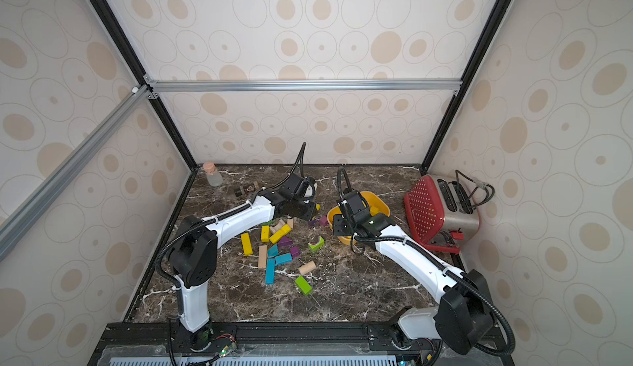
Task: Pick out the yellow building blocks
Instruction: Pick up the building block from the center of the board, then place the building block in the storage box.
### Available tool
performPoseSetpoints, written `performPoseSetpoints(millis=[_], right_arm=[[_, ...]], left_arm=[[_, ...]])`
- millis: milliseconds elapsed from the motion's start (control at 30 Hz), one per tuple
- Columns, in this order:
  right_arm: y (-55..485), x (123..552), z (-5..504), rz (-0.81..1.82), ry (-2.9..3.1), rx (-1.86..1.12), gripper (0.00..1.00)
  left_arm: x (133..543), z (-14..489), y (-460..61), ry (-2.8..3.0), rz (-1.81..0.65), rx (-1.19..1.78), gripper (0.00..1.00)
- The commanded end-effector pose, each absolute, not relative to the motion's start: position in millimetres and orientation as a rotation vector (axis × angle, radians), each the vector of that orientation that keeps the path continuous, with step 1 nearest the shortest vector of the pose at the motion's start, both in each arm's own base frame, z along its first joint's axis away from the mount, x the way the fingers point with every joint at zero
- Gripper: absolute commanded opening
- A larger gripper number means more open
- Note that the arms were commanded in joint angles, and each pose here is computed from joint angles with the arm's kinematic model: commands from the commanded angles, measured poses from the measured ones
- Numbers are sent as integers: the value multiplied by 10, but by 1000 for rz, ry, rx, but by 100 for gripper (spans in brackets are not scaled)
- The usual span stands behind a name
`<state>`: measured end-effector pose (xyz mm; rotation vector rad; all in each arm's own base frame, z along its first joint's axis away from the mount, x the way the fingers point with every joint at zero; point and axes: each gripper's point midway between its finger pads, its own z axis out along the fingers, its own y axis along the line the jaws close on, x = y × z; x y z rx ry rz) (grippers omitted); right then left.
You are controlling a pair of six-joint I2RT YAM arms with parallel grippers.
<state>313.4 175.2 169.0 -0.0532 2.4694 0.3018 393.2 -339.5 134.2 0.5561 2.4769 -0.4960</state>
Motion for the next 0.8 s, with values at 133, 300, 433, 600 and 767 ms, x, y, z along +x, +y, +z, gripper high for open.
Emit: performPoseSetpoints(millis=[133, 300, 433, 600, 767], right_arm=[[1561, 2936, 1673, 254, 2499, -29, 42], [1417, 2864, 1662, 232, 2500, 0, 42], [1327, 2819, 1665, 226, 2487, 20, 42], [1235, 2781, 1668, 215, 2465, 41, 42], [1183, 2752, 1623, 204, 2464, 50, 42]], left_arm=[[3949, 1627, -3601, 2429, -550, 566, 24], [3934, 1648, -3738, 2425, -584, 571, 24], [3901, 1662, -3864, 2418, -606, 585, 24], [3857, 1659, -4026, 2415, -623, 614, 24], [3814, 1609, -4235, 2414, -651, 655, 24]])
